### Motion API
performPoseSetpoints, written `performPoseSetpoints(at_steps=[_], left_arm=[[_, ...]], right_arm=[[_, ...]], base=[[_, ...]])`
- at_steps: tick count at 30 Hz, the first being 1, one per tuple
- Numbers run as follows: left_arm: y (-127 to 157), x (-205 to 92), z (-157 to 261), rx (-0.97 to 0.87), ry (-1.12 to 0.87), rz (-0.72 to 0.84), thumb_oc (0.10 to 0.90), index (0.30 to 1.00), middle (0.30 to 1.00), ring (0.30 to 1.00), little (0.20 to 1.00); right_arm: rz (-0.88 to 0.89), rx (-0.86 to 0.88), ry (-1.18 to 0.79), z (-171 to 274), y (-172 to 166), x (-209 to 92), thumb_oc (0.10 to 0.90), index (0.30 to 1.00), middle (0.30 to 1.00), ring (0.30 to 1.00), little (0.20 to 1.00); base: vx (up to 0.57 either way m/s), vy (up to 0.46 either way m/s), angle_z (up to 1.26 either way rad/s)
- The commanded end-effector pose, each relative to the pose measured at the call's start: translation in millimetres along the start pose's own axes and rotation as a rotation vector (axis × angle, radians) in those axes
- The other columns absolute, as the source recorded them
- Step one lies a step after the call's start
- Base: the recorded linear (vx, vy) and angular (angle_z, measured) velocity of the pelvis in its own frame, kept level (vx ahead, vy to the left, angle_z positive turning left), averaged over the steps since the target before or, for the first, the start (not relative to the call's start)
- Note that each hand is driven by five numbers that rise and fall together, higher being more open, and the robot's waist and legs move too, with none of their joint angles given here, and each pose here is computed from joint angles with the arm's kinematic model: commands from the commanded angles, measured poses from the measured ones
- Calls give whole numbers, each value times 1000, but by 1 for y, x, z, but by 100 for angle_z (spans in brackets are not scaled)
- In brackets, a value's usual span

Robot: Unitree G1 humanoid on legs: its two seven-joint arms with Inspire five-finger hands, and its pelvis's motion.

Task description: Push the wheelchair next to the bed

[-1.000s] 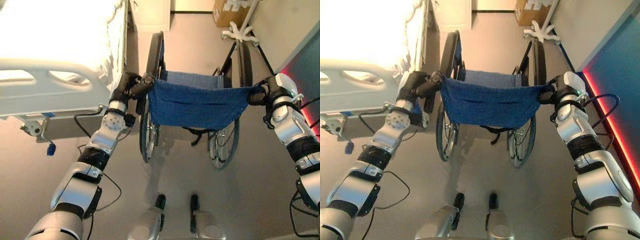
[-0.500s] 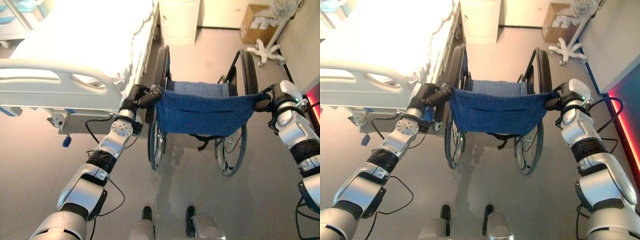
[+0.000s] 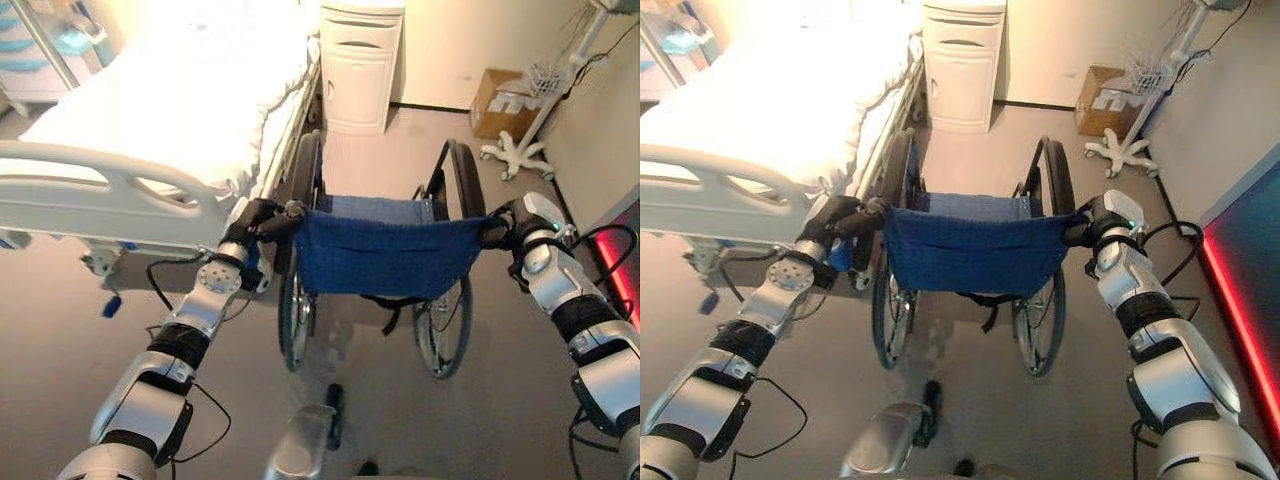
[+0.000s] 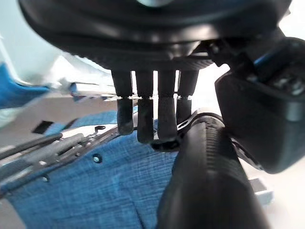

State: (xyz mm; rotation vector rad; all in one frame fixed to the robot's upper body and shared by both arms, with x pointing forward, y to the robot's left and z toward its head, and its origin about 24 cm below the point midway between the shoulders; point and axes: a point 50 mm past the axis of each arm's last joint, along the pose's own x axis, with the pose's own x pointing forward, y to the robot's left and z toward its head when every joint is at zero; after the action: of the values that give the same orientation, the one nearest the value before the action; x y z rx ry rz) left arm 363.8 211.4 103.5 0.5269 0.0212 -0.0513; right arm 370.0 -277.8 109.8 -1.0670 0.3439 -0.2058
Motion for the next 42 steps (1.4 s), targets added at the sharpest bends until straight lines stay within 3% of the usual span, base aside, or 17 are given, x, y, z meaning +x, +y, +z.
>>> performPoseSetpoints(at_steps=[1,9,29,42], left_arm=[[-21,-13,-39,226,156,-83,400,300,300,300,300],[-44,-26,-58,242,193,-109,400,300,300,300,300],[-40,-11,-33,143,125,-69,400,300,300,300,300],[-41,-25,-49,101,126,-55,400,300,300,300,300]], right_arm=[[147,43,-261,44,39,-13,400,300,300,300,300],[185,110,-171,14,61,-19,400,300,300,300,300],[149,128,-150,38,30,-17,400,300,300,300,300],[152,88,-137,22,50,-22,400,300,300,300,300]], base=[[307,123,4],[388,39,-9],[348,-168,50],[356,-46,1]])
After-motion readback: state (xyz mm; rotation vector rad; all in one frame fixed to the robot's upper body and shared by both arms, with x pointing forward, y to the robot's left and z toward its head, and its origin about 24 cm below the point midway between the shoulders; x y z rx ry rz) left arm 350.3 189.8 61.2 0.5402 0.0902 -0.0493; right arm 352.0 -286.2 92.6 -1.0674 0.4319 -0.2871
